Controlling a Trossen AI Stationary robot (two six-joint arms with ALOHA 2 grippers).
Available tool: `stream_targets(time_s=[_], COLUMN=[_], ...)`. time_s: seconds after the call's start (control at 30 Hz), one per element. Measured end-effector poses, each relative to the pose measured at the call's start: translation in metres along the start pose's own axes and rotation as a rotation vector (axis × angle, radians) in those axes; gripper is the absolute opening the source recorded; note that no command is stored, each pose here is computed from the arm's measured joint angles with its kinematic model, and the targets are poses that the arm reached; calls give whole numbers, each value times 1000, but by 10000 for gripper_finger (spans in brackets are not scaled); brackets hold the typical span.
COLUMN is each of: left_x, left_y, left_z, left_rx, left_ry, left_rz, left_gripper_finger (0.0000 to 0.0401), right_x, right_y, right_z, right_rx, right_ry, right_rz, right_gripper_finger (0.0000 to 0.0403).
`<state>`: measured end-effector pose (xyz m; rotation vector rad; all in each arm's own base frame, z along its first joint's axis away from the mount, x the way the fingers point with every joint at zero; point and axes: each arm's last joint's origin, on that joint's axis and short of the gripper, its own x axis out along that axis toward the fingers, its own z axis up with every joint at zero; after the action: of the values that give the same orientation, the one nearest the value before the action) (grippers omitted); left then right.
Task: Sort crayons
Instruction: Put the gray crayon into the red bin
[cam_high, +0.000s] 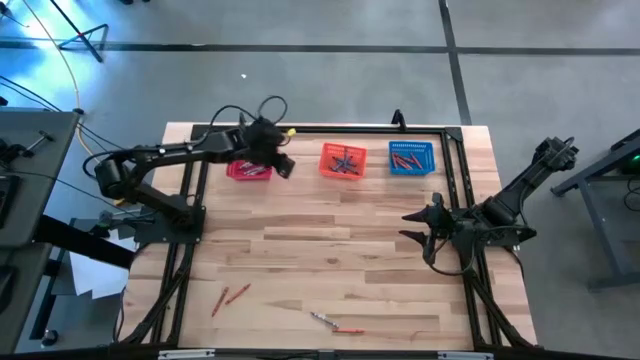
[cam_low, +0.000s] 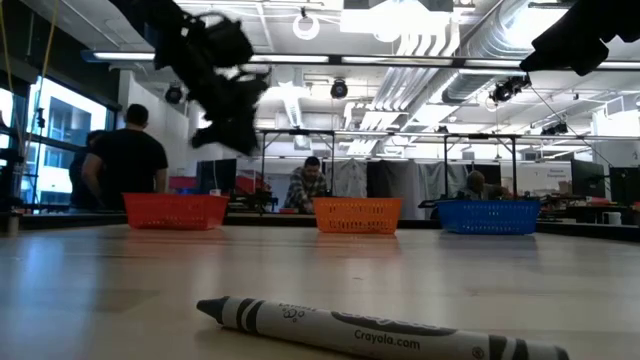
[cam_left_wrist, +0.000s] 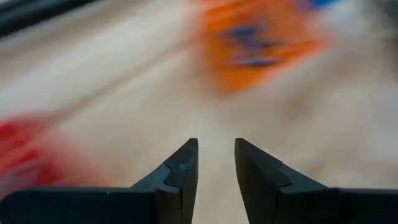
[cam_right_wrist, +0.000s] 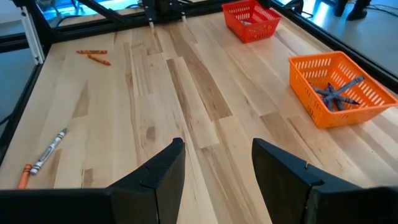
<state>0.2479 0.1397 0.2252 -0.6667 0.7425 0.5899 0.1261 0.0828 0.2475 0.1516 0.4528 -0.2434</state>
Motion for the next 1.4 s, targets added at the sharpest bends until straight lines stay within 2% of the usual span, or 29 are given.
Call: stream_targets(time_s=[0.17,0.23,0.3,0.43,0.57,0.77,0.87,1.0,1.1,1.3,1.4], left_x=[-6,-13,-20,-30,-31,-10,2,17,30,42,41], left_y=[-74,-104,-131,-174,-212,-264,-280,-291,-291,-298,-307], left_z=[-5,-18,-38,-87,-135,-187,-207,-229,-240,-246,-244], left_rx=[109,163,194,166,126,222,285,362,410,569,636], left_ry=[-139,-158,-152,-165,-79,83,206,350,407,416,398], left_rz=[-429,-551,-616,-582,-601,-641,-662,-643,-576,-503,-503], left_gripper_finger=[92,92,92,92,92,92,92,92,92,92,92], right_x=[0,0,0,0,0,3,7,12,18,31,37], right_y=[0,0,0,0,0,5,7,13,18,27,32], right_z=[0,0,0,0,1,1,-2,-7,-13,-25,-31], right_rx=[-1,-1,-2,-2,3,19,27,39,36,28,6], right_ry=[0,0,-2,-3,-8,-13,8,68,111,189,227], right_rz=[0,0,-3,-4,-3,1,-3,21,23,5,-2], right_gripper_finger=[181,181,181,181,181,181,181,181,181,181,181])
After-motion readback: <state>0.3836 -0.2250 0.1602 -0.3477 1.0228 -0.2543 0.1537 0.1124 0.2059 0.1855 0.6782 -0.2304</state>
